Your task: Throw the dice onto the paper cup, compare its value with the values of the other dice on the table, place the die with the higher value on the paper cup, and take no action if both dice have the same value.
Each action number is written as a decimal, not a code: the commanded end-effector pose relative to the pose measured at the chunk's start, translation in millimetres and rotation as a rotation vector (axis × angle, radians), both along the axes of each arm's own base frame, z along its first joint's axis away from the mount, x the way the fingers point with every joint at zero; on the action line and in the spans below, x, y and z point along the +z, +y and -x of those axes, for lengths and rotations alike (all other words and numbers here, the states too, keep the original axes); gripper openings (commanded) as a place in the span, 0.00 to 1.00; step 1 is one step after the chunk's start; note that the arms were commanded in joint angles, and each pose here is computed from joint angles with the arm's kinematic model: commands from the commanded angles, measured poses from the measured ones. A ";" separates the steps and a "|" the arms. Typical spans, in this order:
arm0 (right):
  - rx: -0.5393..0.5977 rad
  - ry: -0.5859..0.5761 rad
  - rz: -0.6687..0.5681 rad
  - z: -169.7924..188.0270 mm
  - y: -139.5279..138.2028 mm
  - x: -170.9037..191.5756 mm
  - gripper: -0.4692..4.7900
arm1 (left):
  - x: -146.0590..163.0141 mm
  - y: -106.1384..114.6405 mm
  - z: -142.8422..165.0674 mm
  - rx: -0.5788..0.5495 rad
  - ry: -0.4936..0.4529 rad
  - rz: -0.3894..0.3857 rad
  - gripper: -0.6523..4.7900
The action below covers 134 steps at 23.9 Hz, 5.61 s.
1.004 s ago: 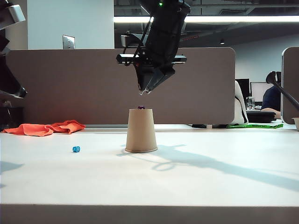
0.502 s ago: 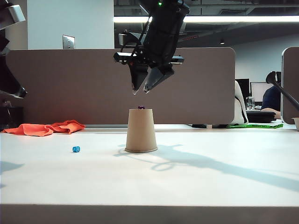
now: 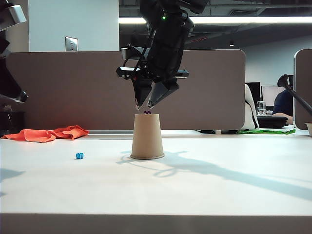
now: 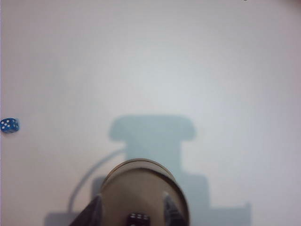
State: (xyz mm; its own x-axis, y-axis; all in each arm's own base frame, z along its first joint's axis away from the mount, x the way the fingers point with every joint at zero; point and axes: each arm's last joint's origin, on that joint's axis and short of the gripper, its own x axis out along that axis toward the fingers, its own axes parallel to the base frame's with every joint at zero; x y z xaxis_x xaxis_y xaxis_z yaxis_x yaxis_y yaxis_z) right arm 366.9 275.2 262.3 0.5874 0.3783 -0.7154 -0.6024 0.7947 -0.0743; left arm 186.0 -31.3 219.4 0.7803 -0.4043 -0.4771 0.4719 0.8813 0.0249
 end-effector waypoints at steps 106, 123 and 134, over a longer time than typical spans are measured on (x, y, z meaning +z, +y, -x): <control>-0.261 0.106 0.100 -27.6 -74.7 1.1 0.30 | 2.4 -0.2 -0.7 0.008 -0.005 0.025 0.11; -0.356 0.061 0.173 -32.7 -86.3 1.4 0.08 | 2.5 -0.2 -0.7 0.008 -0.006 0.025 0.11; -0.437 0.143 0.150 -43.5 -123.4 -1.8 0.09 | 2.5 -0.2 -0.8 0.008 -0.006 0.025 0.11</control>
